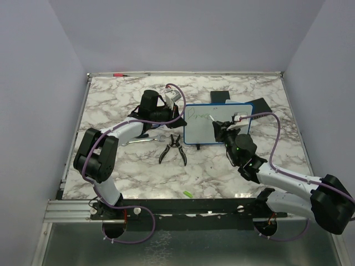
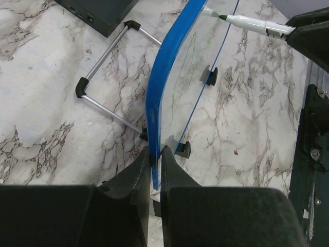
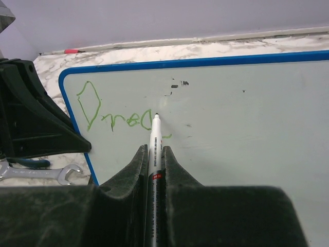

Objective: Write a sentence on the whiteboard

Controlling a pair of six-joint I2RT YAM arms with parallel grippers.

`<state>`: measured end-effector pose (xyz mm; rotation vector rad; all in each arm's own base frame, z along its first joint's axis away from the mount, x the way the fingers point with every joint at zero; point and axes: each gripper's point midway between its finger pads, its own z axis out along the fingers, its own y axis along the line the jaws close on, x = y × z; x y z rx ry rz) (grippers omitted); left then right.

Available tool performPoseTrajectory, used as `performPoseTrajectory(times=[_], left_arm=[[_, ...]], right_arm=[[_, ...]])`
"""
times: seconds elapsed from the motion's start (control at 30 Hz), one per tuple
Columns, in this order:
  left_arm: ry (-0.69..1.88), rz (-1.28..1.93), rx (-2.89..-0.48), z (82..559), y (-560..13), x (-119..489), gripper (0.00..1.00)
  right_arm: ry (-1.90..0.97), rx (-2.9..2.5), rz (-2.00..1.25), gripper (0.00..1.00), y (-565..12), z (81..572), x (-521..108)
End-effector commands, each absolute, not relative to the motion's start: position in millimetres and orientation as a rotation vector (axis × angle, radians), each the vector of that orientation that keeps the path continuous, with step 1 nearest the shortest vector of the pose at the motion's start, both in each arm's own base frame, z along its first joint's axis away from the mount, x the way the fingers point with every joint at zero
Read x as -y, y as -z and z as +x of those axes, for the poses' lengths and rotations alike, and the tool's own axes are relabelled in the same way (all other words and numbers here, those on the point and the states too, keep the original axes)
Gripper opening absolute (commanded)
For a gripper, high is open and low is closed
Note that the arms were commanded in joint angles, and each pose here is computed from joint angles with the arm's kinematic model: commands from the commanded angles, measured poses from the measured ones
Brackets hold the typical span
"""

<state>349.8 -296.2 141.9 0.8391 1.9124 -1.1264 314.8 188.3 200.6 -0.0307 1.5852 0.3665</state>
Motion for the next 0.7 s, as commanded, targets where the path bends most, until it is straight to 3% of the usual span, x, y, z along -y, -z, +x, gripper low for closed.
performPoseTrajectory(times=[0.0, 0.67], left_arm=[[1.080, 0.845, -1.971, 347.5, -128.2, 294.3, 0.00], [1.083, 0.846, -1.971, 347.3, -128.4, 294.2, 0.00]], right_arm=[[-0.337, -1.556, 0.015, 0.01, -209.9, 321.4, -182.5], [-0.367, -1.648, 0.029, 0.01, -170.7, 311.0, -181.2]])
